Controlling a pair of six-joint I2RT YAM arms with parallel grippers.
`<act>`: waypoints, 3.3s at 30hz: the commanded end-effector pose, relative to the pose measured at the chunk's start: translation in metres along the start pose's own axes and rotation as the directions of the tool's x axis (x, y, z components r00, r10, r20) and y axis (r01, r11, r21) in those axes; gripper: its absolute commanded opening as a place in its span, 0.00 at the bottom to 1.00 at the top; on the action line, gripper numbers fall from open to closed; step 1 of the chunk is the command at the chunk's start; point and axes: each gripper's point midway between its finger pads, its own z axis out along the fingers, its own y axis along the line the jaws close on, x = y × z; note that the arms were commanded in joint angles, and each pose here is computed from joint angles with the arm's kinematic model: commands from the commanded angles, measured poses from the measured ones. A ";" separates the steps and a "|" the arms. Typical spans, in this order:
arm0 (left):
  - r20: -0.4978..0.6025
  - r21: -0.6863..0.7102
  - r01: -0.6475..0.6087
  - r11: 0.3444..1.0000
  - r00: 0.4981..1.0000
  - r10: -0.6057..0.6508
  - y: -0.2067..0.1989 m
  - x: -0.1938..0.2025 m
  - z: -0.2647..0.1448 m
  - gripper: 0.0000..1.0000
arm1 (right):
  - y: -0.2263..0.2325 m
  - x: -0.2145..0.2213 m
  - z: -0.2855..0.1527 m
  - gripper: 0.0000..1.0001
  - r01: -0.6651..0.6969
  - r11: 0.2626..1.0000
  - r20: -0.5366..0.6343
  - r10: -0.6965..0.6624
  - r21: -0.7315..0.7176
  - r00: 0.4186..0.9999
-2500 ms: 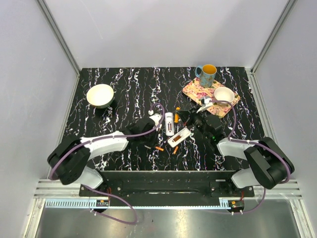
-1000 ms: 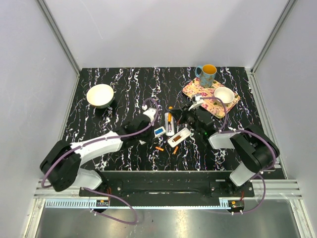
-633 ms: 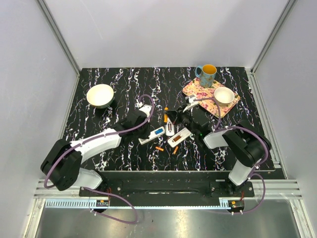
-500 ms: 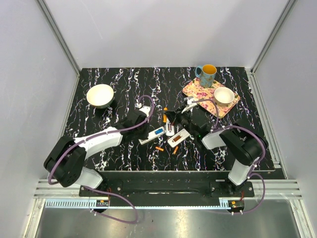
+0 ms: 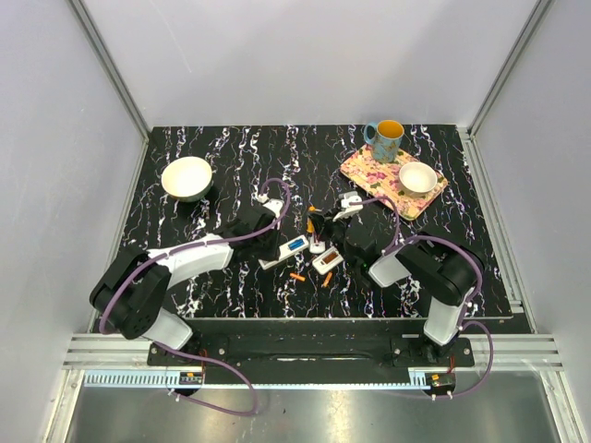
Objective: Unload the batteries from the remote control
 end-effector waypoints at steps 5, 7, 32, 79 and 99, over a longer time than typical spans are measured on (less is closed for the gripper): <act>0.244 0.163 -0.061 0.985 0.970 0.020 -0.038 -0.065 -0.050 0.50 | 0.034 -0.101 -0.019 0.00 -0.104 0.987 0.303 0.138 -0.124 0.943; 0.318 0.263 -0.117 0.958 0.948 0.028 -0.060 -0.084 -0.070 0.65 | 0.040 -0.105 -0.024 0.00 -0.138 0.977 0.292 0.181 -0.160 0.939; 0.367 0.530 -0.243 0.813 0.929 0.038 -0.127 -0.117 -0.088 0.00 | 0.075 -0.117 -0.073 0.21 -0.283 0.925 0.000 0.292 -0.253 0.956; 0.371 0.459 -0.348 0.817 0.911 0.179 -0.118 -0.077 -0.122 0.71 | 0.076 -0.160 -0.084 0.00 -0.374 0.805 -0.170 0.333 -0.461 0.927; 0.090 0.154 -0.032 0.988 0.996 0.018 -0.014 -0.025 -0.021 0.00 | -0.003 -0.097 -0.036 0.00 -0.199 0.975 0.068 0.206 -0.099 0.976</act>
